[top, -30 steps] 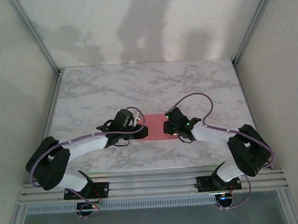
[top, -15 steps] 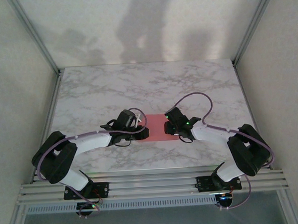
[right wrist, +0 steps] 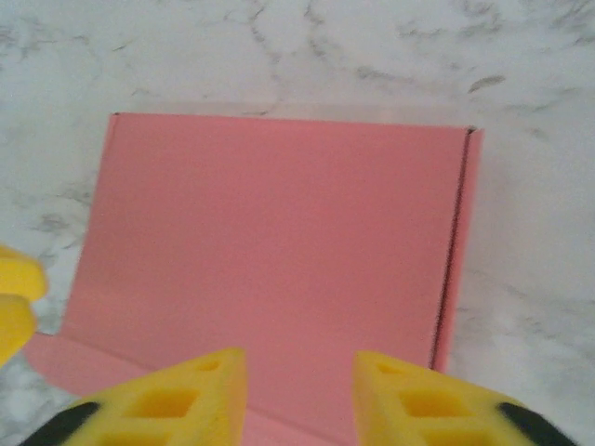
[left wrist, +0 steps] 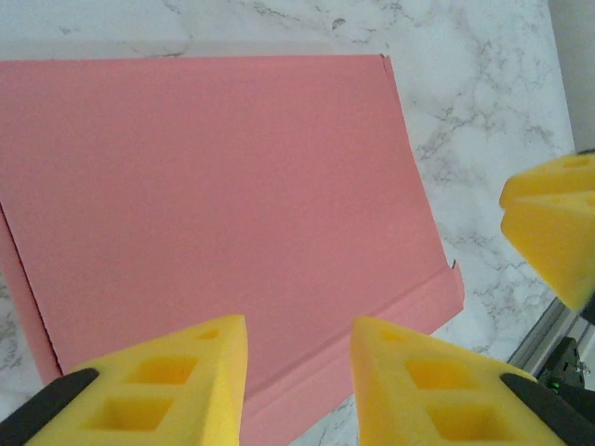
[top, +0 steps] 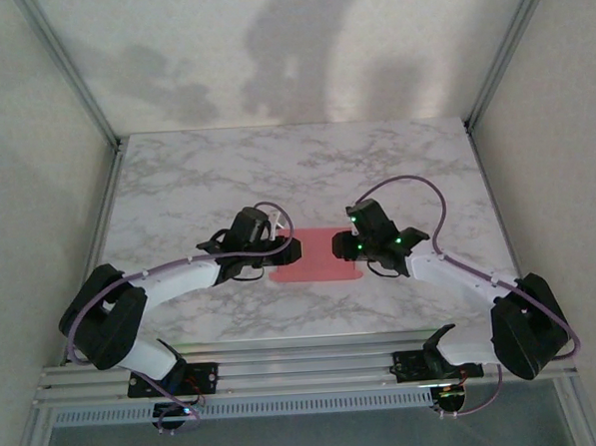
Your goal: Fold the paper box
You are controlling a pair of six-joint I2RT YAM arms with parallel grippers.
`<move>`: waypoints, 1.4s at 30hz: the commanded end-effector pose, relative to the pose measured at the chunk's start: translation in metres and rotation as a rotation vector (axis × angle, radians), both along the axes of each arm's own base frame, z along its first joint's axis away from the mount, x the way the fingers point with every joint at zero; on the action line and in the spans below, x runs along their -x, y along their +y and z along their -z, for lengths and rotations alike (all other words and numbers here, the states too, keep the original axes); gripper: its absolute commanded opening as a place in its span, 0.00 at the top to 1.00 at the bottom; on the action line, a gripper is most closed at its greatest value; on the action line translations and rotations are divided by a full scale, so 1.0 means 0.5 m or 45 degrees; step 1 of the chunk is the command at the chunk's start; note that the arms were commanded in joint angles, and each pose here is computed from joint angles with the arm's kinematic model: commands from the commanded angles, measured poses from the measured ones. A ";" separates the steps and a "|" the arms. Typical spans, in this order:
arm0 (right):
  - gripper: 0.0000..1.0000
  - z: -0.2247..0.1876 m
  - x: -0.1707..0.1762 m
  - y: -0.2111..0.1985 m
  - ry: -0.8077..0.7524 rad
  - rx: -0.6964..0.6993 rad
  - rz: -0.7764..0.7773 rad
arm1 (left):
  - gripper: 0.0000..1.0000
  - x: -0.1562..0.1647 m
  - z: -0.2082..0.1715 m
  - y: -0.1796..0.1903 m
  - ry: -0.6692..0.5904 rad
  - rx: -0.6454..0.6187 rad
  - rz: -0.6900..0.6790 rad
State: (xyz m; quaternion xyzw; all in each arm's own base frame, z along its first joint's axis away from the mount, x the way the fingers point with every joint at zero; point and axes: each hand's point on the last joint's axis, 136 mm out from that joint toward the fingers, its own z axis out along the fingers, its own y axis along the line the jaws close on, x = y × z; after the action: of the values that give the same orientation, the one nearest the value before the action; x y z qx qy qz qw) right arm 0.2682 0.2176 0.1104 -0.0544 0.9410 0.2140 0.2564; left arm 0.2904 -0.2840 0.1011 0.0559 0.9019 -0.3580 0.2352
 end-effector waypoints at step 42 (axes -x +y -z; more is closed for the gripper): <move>0.88 0.032 -0.007 0.012 0.175 -0.226 -0.052 | 0.63 -0.036 0.007 0.031 -0.012 0.089 -0.058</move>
State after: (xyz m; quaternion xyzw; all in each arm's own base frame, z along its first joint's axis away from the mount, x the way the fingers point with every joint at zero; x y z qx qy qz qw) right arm 0.2647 0.2179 0.0726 -0.0247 0.9427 0.2817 0.1769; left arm 0.3024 -0.2728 0.0764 0.0305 0.9003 -0.3694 0.2283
